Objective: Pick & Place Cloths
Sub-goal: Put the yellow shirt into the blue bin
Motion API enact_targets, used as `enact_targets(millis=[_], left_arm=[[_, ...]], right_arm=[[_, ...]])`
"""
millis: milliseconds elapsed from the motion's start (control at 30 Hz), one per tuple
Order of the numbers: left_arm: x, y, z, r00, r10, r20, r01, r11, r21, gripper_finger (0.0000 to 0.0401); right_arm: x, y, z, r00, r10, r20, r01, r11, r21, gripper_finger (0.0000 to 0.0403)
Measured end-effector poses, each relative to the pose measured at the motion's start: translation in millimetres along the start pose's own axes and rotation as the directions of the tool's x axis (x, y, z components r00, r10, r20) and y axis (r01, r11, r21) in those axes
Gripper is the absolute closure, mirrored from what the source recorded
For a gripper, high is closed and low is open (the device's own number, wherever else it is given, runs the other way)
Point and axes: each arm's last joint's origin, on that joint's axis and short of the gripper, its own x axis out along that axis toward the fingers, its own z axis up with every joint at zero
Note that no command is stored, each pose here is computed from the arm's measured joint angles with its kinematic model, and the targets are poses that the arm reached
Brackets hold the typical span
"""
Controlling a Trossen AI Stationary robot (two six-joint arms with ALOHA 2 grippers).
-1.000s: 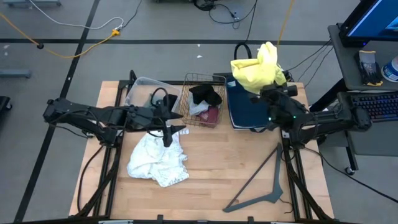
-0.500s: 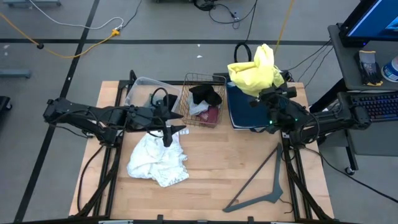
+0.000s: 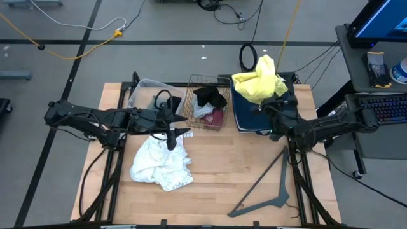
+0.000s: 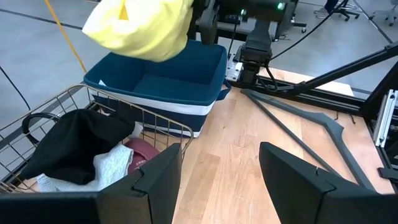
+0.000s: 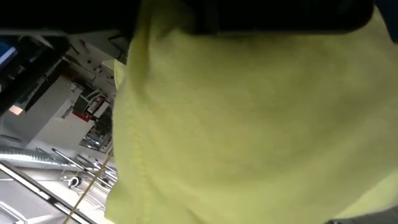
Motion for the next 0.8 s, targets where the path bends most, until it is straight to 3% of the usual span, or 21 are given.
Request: enact_targets(millis=[233,800], left_arm=[[0,0,0,1.000,-0.001,0.002,0.001,1.000,-0.004,0.0183],[0,0,1,1.000,-0.001,0.005,0.001,1.000,-0.005,0.0183]], right_arm=[[5,-2,-16,1.000,-0.024,-0.012,0.024,0.998,0.058,0.0348],[-8,-26,24,0.997,0.053,0.049,-0.062,0.979,0.193,0.0348]])
